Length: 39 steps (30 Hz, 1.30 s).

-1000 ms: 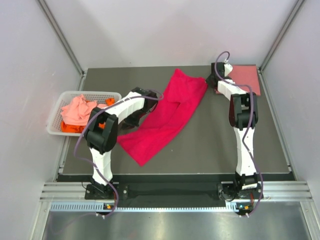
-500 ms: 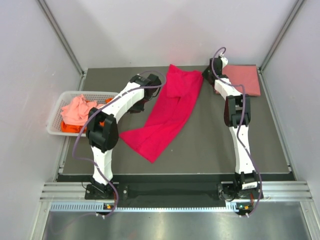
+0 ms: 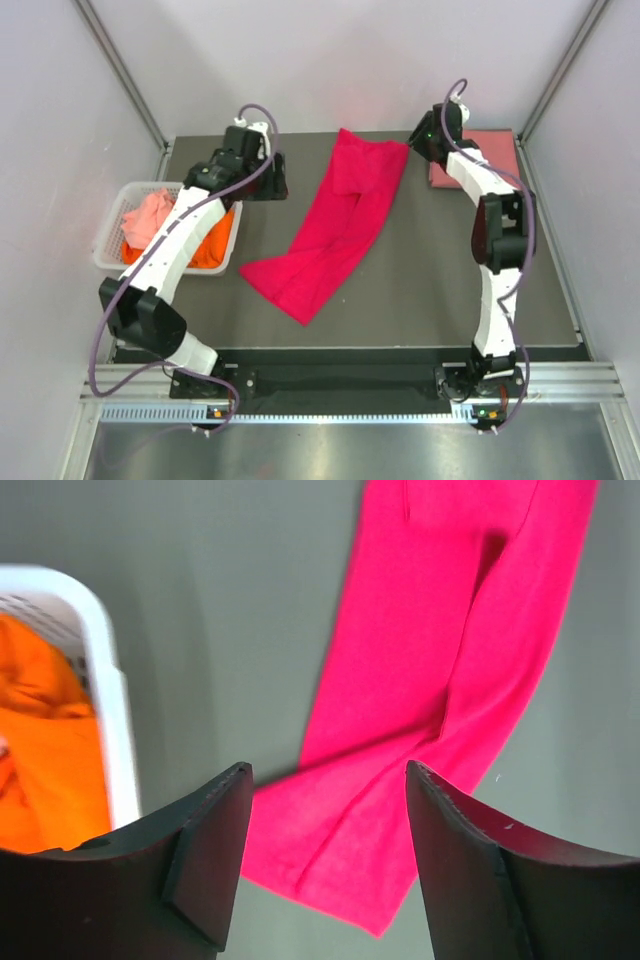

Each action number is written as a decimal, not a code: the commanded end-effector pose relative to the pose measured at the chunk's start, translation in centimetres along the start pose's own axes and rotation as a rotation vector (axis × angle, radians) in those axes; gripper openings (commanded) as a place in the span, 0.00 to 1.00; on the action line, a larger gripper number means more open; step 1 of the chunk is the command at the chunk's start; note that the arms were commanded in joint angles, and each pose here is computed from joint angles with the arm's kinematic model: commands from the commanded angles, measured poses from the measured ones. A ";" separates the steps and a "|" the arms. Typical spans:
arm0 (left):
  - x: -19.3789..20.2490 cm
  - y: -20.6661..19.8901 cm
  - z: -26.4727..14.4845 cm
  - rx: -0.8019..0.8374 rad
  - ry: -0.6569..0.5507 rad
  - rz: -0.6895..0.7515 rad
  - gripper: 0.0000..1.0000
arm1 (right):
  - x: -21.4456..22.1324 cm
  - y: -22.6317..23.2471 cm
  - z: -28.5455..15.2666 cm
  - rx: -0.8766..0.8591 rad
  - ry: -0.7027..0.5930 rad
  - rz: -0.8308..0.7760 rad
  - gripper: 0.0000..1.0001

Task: Fold and stack the t-shirts
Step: Fold the tshirt

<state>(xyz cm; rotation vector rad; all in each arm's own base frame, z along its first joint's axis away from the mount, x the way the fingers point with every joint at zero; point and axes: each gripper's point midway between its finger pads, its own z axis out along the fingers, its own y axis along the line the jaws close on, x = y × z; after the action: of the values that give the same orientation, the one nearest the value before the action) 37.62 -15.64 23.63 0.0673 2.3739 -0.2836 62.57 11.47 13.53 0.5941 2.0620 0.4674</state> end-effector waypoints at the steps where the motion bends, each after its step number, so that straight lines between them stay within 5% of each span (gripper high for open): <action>1: -2.8 0.0 -1.4 0.072 -0.130 -0.002 0.68 | 1.8 4.0 -7.9 -0.017 0.054 0.015 0.47; 11: -1.2 2.8 -1.3 0.055 -0.121 -0.093 0.64 | 26.1 4.4 -21.0 0.000 0.451 0.131 0.44; 20: -0.3 4.0 -1.8 0.002 -0.133 -0.084 0.64 | 37.7 7.0 -29.0 -0.040 0.662 0.112 0.40; 39: 0.3 3.4 -1.5 0.043 -0.120 -0.057 0.64 | 46.0 6.9 -32.4 0.018 0.792 0.023 0.36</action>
<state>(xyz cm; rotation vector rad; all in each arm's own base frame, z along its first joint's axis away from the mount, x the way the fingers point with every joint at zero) 36.30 -11.78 21.99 -0.0217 2.3345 -0.3375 15.03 38.90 2.41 0.4796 2.8212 0.7487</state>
